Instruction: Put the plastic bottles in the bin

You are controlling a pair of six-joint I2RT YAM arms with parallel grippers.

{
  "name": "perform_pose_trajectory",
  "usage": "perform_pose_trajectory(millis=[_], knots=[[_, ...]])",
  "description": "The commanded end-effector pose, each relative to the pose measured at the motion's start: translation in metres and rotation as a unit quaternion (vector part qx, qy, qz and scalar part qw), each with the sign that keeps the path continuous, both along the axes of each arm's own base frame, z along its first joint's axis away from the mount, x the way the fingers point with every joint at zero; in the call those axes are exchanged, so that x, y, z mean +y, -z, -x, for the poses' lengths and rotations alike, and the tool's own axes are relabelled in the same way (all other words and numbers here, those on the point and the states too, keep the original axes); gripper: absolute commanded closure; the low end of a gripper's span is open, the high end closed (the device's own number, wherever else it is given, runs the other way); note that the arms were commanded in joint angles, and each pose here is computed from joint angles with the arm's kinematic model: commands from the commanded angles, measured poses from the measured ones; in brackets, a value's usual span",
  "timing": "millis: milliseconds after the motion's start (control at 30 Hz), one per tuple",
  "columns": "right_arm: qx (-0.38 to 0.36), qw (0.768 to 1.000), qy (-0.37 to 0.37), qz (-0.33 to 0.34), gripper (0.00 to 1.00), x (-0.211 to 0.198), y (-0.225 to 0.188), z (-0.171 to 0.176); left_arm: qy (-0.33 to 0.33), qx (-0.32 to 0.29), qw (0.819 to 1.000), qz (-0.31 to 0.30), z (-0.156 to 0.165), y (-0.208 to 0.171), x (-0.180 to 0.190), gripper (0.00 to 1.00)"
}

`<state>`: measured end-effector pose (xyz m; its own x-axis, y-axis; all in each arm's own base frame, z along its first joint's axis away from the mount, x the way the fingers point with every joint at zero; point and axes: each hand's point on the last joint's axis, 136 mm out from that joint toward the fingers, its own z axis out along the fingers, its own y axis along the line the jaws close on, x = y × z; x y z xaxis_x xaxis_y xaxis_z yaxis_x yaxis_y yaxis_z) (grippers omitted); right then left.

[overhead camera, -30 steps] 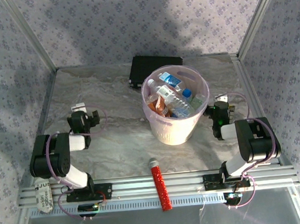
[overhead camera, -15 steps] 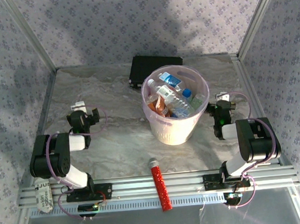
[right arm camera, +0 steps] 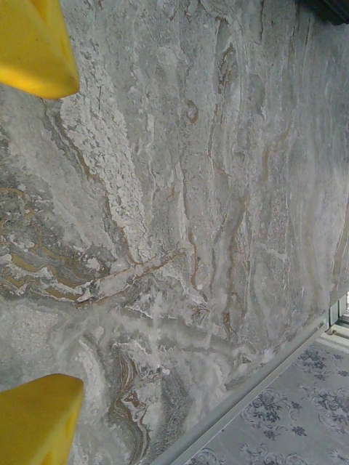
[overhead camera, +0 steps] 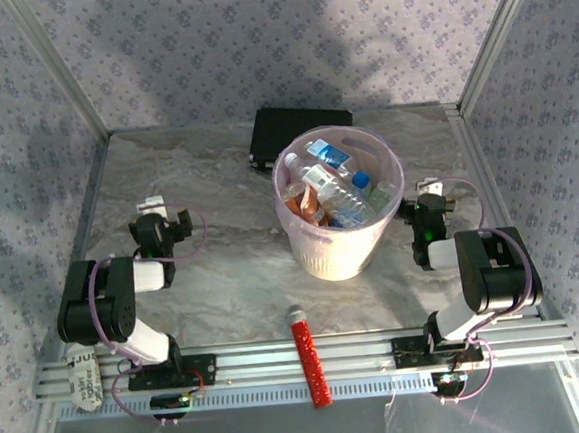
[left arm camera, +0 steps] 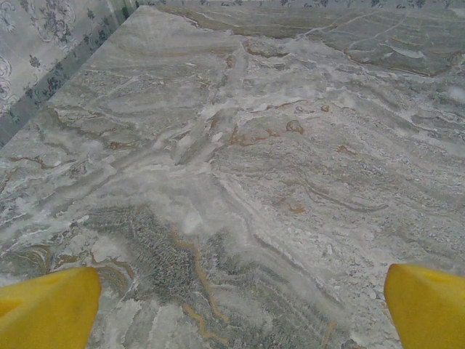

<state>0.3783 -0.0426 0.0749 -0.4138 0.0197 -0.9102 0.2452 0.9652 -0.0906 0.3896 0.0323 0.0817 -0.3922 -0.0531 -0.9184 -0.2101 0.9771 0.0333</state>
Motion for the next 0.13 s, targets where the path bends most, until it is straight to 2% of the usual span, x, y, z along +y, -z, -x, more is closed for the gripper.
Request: perform_pose_trajectory(millis=[0,100], knots=[[-0.020,1.000,0.000,0.006,0.01,-0.0001,-0.0125,-0.0059,0.012,-0.017,1.000,-0.002,-0.0043,-0.0089,-0.0036,0.00],[-0.022,1.000,-0.001,0.006,0.01,0.0000,-0.0130,-0.0058,0.012,-0.017,1.000,-0.002,-0.0043,-0.0086,-0.0037,0.00]])
